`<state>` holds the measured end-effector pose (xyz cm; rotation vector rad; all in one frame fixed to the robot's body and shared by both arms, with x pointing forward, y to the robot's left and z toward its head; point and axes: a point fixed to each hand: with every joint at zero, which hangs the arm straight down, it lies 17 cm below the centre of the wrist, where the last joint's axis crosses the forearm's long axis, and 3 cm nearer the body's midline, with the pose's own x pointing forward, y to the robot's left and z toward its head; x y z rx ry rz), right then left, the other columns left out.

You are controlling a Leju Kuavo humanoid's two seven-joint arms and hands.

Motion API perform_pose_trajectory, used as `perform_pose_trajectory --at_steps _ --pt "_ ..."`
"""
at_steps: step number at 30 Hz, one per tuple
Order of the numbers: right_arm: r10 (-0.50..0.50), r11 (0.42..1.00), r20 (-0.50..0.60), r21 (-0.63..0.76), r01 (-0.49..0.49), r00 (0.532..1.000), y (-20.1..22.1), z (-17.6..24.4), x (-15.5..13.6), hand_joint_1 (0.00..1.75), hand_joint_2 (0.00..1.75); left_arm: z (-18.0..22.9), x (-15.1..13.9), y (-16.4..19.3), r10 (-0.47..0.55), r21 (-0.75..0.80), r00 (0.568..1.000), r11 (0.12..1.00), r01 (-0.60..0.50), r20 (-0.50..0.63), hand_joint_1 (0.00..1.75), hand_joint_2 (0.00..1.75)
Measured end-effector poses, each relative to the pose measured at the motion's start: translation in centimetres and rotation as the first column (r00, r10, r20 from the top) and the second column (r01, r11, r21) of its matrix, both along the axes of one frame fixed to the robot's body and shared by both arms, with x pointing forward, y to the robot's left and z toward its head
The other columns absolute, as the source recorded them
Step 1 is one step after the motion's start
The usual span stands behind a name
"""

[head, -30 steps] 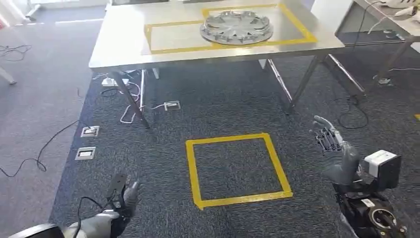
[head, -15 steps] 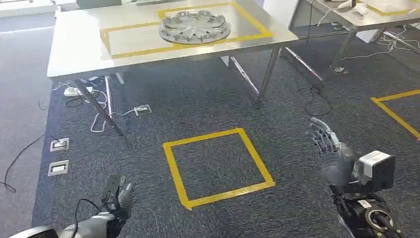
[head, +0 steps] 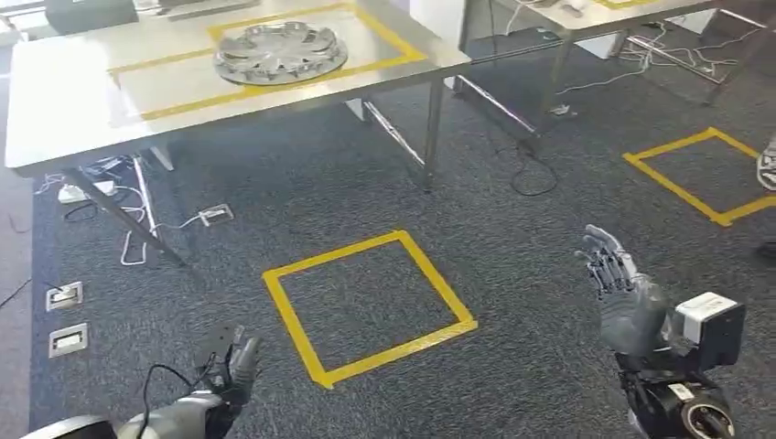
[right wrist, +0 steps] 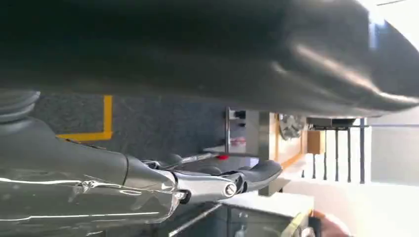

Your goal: Take the parts from the cabinet and place them on the table.

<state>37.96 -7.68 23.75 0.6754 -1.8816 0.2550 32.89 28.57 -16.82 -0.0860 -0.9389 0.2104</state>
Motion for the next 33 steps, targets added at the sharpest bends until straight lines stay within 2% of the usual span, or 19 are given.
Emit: perform_pose_trajectory --at_steps 7,17,33 --pt "-0.030 1.000 -0.010 0.005 0.030 1.000 -0.5 -0.1 -0.2 0.00 0.00 -0.2 -0.4 -0.2 -0.021 0.022 1.000 1.000 0.021 0.001 0.00 0.00" --pt "-0.062 0.998 0.018 0.007 0.062 0.998 -1.2 1.0 -0.1 0.00 0.00 0.6 1.0 -1.2 -0.038 0.015 0.999 0.999 0.038 0.020 0.00 0.00" --pt "-0.065 0.998 0.020 0.010 0.065 0.998 -1.5 1.2 -0.3 0.00 0.00 0.7 1.0 -1.3 -0.033 0.009 0.999 0.999 0.033 0.023 0.00 0.00"
